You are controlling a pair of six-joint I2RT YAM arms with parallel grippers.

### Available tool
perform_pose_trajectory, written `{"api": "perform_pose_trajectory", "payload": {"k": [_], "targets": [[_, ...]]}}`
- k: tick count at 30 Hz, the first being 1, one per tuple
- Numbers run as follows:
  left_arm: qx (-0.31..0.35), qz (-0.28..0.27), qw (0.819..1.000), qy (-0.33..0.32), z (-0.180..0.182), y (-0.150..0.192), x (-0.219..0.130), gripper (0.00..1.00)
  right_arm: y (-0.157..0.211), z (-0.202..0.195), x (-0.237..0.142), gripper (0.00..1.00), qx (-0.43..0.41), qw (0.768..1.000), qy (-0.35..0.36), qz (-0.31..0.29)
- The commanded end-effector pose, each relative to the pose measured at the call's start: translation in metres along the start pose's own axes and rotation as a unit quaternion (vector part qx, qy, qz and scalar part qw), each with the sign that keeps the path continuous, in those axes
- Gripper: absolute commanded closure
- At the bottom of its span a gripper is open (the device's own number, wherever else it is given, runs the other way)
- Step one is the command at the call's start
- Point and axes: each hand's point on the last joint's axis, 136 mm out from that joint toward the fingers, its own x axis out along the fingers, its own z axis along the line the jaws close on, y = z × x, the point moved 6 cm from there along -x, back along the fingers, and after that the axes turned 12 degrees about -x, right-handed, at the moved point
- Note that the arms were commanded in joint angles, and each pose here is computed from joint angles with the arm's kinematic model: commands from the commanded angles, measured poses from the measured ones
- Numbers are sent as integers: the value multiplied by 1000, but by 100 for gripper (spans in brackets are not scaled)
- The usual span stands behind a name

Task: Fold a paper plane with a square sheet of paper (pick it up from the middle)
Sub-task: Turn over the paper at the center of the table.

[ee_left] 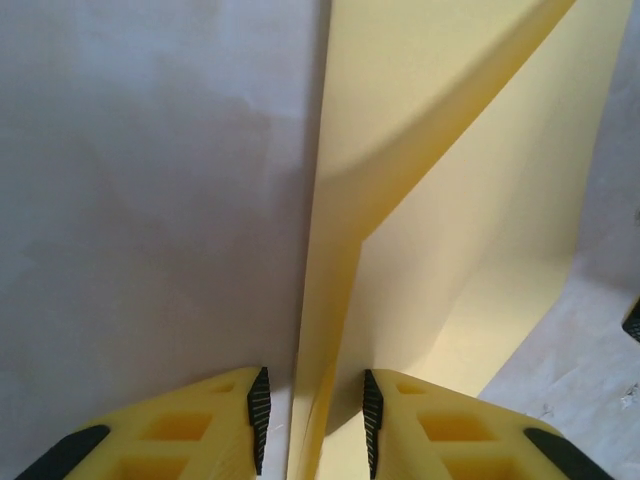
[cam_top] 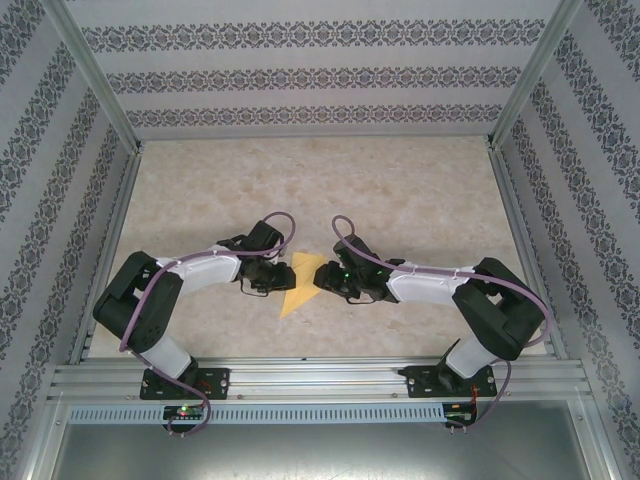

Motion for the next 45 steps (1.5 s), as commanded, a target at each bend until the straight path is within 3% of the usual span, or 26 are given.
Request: {"api": "perform_pose_trajectory", "payload": {"k": [1,8,17,22,38,42,45], "targets": [[-3,20,1000,16,1,4,6,69,-5,2,3,62,6,1000,6,-18],[-27,38,998,37,6,18,14,74,-5,-12,-10,62,6,997,35,-74],[-31,43,998,38,1,34,16,85,-4,-12,-22,63,-4,996,27,-79],[-28,37,998,47,-4,34,9,87,-2,-6,-12,62,1,999,11,-43],[4,13,999,46,-13,25,0,72,-8,-7,5,60,5,1000,28,-7],[7,12,999,47,-13,24,0,71,-8,-17,2,60,10,998,51,-26],[8,12,999,45,-12,24,2,71,-6,-18,8,60,10,999,42,-5]]}}
